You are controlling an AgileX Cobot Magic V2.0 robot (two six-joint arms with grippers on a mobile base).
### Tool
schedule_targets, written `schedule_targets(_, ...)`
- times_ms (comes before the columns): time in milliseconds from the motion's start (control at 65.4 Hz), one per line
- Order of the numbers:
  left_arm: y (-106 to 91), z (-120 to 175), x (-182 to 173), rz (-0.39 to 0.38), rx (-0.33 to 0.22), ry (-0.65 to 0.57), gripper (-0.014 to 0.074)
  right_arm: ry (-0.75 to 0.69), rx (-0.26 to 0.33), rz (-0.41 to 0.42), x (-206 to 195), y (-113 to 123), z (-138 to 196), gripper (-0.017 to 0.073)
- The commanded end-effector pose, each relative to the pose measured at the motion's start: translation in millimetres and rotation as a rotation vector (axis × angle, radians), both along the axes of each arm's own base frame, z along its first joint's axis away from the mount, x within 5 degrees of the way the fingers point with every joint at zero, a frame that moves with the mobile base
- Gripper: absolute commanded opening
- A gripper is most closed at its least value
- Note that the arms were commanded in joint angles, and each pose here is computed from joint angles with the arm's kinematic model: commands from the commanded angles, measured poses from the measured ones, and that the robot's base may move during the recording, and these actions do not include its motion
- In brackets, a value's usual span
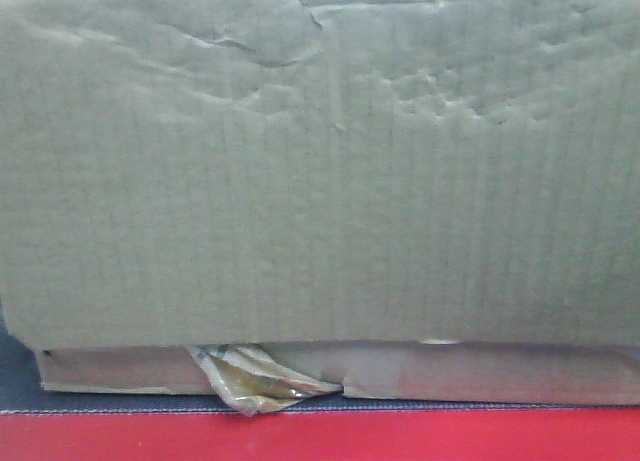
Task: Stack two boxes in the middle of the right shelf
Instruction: 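Lower the open left gripper onto the box wall and close it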
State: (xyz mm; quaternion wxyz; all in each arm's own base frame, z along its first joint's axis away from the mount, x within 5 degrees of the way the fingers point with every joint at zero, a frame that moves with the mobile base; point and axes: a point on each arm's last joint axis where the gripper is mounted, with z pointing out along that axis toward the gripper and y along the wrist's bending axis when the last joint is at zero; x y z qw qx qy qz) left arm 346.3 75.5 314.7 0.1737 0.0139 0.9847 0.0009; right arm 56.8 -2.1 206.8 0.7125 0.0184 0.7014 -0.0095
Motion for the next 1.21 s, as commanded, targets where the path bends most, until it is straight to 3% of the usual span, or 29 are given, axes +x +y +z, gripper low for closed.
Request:
schedule_targets(0, 5.7, 33, -3, 0.031, 0.01, -0.104, -0.0111, -0.019, 0.003, -0.005, 0, 0, 2, -0.0164)
schedule_targets(199, 27.9, 115, -15, 0.208, 0.02, -0.344, -0.0111, -0.019, 0.003, -0.005, 0, 0, 2, -0.0164)
schedule_targets(321, 23.2, 168, -26, 0.261, 0.012, -0.511, -0.0111, -0.019, 0.003, -0.005, 0, 0, 2, -0.0164)
schedule_targets(489, -18.9, 229, -43, 0.236, -0.008, -0.737, -0.0111, -0.019, 0.003, -0.005, 0, 0, 2, -0.0164)
schedule_targets(596, -59.0, 254, -54, 0.201, -0.029, -0.839, -0.0111, -0.019, 0.003, -0.005, 0, 0, 2, -0.0164)
schedule_targets(642, -81.0, 260, -58, 0.181, -0.07, -0.868, -0.0111, -0.019, 0.003, -0.005, 0, 0, 2, -0.0164)
schedule_targets(825, -152.6, 257, -65, 0.096, -0.207, -0.85, -0.0111, -0.019, 0.003, -0.005, 0, 0, 2, -0.0164)
schedule_targets(948, -195.3, 241, -66, 0.034, -0.259, -0.777, -0.0111, -0.019, 0.003, -0.005, 0, 0, 2, -0.0164)
schedule_targets(1039, -226.6, 214, -64, -0.019, -0.229, -0.689, -0.0111, -0.019, 0.003, -0.005, 0, 0, 2, -0.0164)
schedule_targets(1192, -253.8, 167, -58, 0.0, -0.129, -0.578, -0.0111, -0.019, 0.003, -0.005, 0, 0, 2, -0.0164)
